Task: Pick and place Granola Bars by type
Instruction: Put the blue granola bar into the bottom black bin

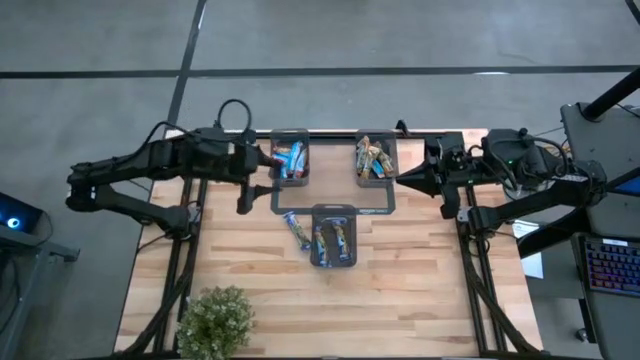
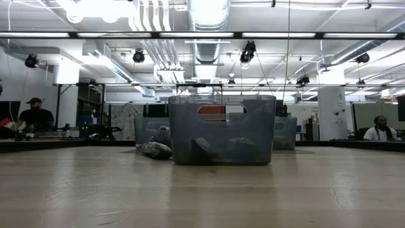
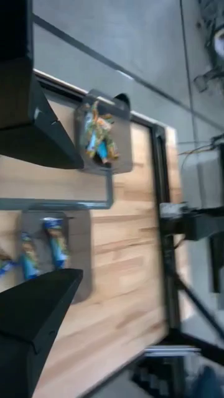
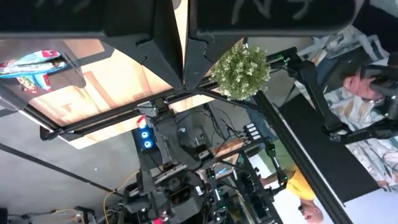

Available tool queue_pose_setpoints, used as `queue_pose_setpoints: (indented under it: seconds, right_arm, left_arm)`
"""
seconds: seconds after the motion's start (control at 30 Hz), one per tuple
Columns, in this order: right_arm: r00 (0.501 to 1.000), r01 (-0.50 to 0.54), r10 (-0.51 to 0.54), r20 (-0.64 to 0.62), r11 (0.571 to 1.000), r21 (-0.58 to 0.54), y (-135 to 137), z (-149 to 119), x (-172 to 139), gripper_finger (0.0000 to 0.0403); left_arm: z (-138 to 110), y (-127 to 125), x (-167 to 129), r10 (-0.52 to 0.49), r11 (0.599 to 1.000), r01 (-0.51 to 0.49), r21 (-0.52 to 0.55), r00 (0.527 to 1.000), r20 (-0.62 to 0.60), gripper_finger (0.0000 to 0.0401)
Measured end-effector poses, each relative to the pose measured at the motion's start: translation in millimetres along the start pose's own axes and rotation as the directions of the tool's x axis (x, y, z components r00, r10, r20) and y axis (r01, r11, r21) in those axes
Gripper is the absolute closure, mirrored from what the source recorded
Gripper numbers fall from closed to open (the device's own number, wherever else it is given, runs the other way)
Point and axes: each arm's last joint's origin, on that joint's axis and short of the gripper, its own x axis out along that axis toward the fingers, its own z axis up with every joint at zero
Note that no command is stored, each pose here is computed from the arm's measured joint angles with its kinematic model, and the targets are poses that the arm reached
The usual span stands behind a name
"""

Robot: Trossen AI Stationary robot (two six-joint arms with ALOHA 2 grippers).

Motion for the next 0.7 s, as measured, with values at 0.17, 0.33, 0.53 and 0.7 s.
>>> queue_pose_setpoints:
  seconds: [0.17,0.33,0.53,0.7]
  right_arm:
    - [1.0,0.0,0.0,0.0,1.0,0.003,0.0,0.1,-0.1,0.0394]
    - [1.0,0.0,0.0,-0.001,1.0,0.009,0.0,0.0,-0.1,0.0394]
    - [1.0,-0.001,0.001,-0.003,1.0,0.022,0.0,-0.1,-0.1,0.0394]
    - [1.0,-0.001,0.001,-0.003,1.0,0.029,-0.1,-0.2,-0.1,0.0394]
  left_arm:
    - [1.9,-0.1,13.5,-0.035,0.996,0.046,0.081,0.991,-0.127,0.0144]
    - [-1.4,-1.4,32.0,-0.084,0.979,0.124,0.162,0.968,-0.237,0.0144]
    - [-12.4,-3.1,57.3,-0.114,0.956,0.201,0.215,0.926,-0.359,0.0144]
    - [-21.0,-5.1,79.1,-0.156,0.931,0.279,0.237,0.888,-0.433,0.0144]
